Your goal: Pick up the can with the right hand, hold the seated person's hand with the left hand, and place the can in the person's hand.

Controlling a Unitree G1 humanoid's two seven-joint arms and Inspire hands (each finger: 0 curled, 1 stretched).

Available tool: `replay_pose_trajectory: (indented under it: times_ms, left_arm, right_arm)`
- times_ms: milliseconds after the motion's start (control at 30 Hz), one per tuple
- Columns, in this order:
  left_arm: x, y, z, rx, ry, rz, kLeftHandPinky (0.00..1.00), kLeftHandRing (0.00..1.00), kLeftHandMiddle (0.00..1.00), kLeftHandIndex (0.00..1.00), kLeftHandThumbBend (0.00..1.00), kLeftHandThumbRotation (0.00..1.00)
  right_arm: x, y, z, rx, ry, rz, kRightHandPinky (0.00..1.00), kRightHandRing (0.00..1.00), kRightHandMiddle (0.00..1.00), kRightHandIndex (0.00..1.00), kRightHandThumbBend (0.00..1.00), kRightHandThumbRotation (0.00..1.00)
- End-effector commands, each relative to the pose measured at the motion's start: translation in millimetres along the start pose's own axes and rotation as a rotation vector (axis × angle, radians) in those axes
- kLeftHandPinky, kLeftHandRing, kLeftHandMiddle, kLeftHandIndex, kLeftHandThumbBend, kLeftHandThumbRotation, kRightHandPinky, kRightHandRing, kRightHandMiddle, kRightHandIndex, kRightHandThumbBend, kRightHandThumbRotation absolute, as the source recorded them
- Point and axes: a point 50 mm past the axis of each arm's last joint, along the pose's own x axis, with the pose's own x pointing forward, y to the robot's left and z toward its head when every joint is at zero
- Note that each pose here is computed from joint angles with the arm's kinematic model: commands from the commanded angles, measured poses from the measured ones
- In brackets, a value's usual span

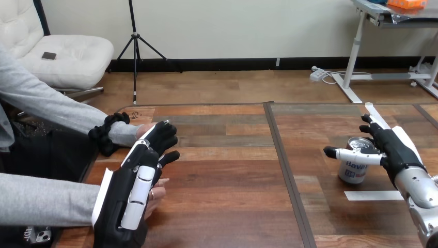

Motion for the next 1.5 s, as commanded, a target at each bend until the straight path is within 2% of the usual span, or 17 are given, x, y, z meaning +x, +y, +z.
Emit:
replay_pose_trajectory:
  times_ms: [0, 433, 633, 1033, 1467]
  left_arm:
    - [12.6, -0.1, 12.3, 0.006, -0.089, -0.017, 0.82, 0.87, 0.87, 0.85, 0.59, 0.88]
    - [12.8, 0.7, 11.8, -0.001, -0.097, -0.024, 0.82, 0.88, 0.87, 0.85, 0.56, 0.88]
    - [12.4, 0.5, 12.5, 0.004, -0.097, -0.026, 0.82, 0.88, 0.87, 0.85, 0.56, 0.88]
    - [11.8, 1.7, 12.6, 0.011, -0.092, -0.032, 0.83, 0.89, 0.88, 0.86, 0.56, 0.89]
    - [12.0, 2.2, 12.2, 0.001, -0.097, -0.028, 0.84, 0.9, 0.89, 0.86, 0.58, 0.88]
  right_arm:
    - [8.1, -16.0, 26.6, -0.009, -0.061, -0.052, 0.72, 0.92, 0.96, 0.99, 1.0, 0.25]
    - [8.0, -18.1, 26.2, -0.041, -0.05, -0.055, 0.75, 0.96, 0.98, 0.99, 1.0, 0.25]
    - [8.0, -18.5, 26.2, -0.062, -0.048, -0.057, 0.76, 0.94, 0.97, 0.99, 1.0, 0.26]
    - [8.2, -18.8, 24.3, -0.063, -0.024, -0.05, 0.8, 0.95, 0.98, 0.99, 1.0, 0.25]
    - [7.3, -18.4, 22.5, -0.05, -0.029, -0.055, 0.72, 0.89, 0.94, 0.97, 1.0, 0.18]
